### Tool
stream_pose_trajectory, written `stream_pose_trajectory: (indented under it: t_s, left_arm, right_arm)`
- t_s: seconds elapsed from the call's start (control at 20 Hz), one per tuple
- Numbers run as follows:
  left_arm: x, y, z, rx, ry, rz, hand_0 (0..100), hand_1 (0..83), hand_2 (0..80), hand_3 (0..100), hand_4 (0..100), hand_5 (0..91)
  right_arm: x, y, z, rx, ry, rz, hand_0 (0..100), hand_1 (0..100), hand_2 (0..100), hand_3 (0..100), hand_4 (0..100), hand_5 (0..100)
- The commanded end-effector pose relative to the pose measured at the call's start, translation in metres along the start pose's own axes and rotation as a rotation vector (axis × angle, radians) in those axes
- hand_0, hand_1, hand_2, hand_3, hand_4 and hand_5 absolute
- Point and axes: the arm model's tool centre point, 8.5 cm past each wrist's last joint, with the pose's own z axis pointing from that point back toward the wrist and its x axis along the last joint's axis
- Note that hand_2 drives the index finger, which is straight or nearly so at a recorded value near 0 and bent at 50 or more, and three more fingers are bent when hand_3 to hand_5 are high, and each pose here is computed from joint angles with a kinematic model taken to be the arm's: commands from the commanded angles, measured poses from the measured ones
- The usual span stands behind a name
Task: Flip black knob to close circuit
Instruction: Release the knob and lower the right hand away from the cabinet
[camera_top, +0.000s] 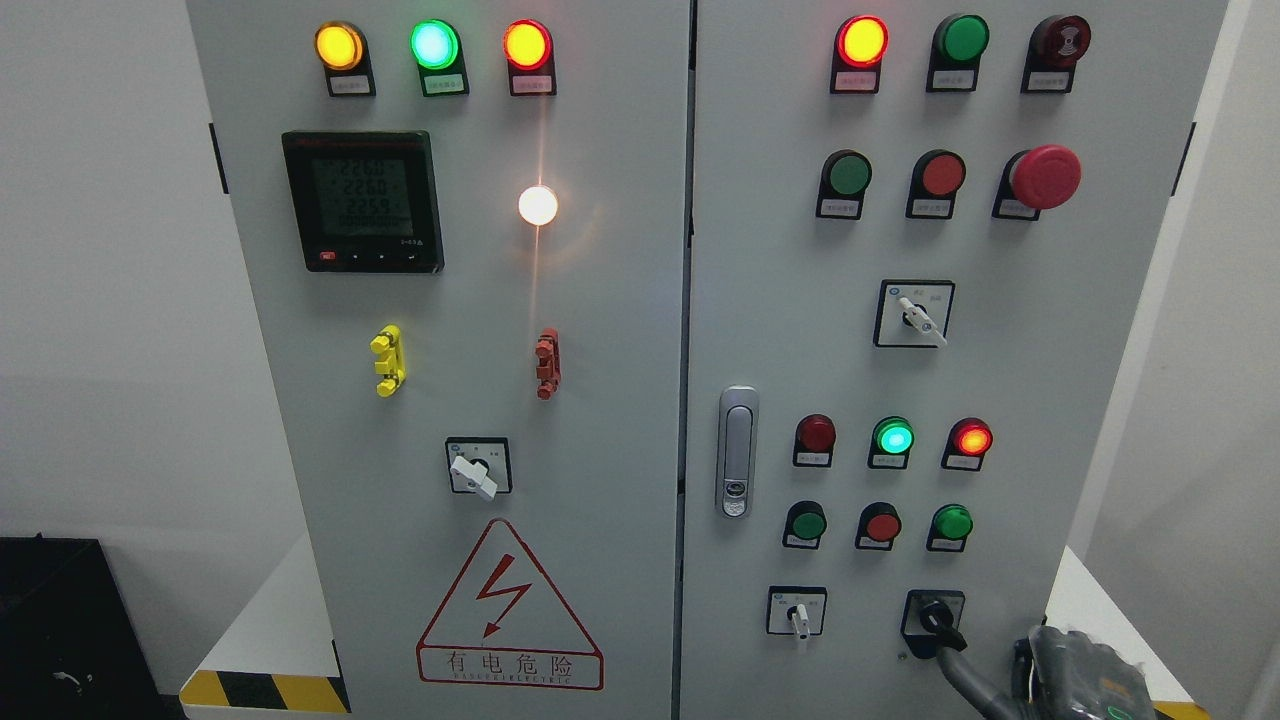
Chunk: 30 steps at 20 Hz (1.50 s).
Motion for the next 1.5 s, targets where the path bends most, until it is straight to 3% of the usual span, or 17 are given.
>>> stream_pose_trajectory:
  t_s: [0.0,0.2,0.5,0.95,1.15,1.25,1.45]
  left_arm:
    - [0.000,0.000,0.000,0.001,0.000,0.000,12,55.6,0.0,0,0,0.0]
    - [0.000,0.000,0.000,0.001,0.000,0.000,12,55.6,0.0,0,0,0.0]
    - [0.000,0.000,0.000,0.001,0.000,0.000,12,55.6,0.0,0,0,0.0]
    - [0.000,0.000,0.000,0.001,0.000,0.000,12,55.6,0.0,0,0,0.0]
    - [0.000,0.000,0.000,0.001,0.000,0.000,12,55.6,0.0,0,0,0.0]
    - [0.000,0.000,0.000,0.001,0.000,0.000,12,55.6,0.0,0,0,0.0]
    - [0.000,0.000,0.000,0.001,0.000,0.000,12,55.6,0.0,0,0,0.0]
  right_arm:
    - [0.006,-0.005,0.004,-0.025,-0.014,-0.009,0,0,87,100,94,95]
    - [0.010,-0.006,0.007,-0.032,-0.027,-0.004,0,0,87,100,94,95]
    - [0.023,0.014,0.024,0.002,-0.098,-0.043,0,0,85,100,93,94]
    - [0.034,0.030,0.053,0.000,-0.212,-0.236,0,0,81,100,91,92]
    - [0.034,0.036,0.066,0.037,-0.274,-0.435,0,0,69,95,84,81]
    - [0.030,0.038,0.075,0.049,-0.292,-0.543,0,0,58,86,79,70]
    - [0.016,0.045,0.094,0.056,-0.291,-0.721,0,0,49,75,69,59]
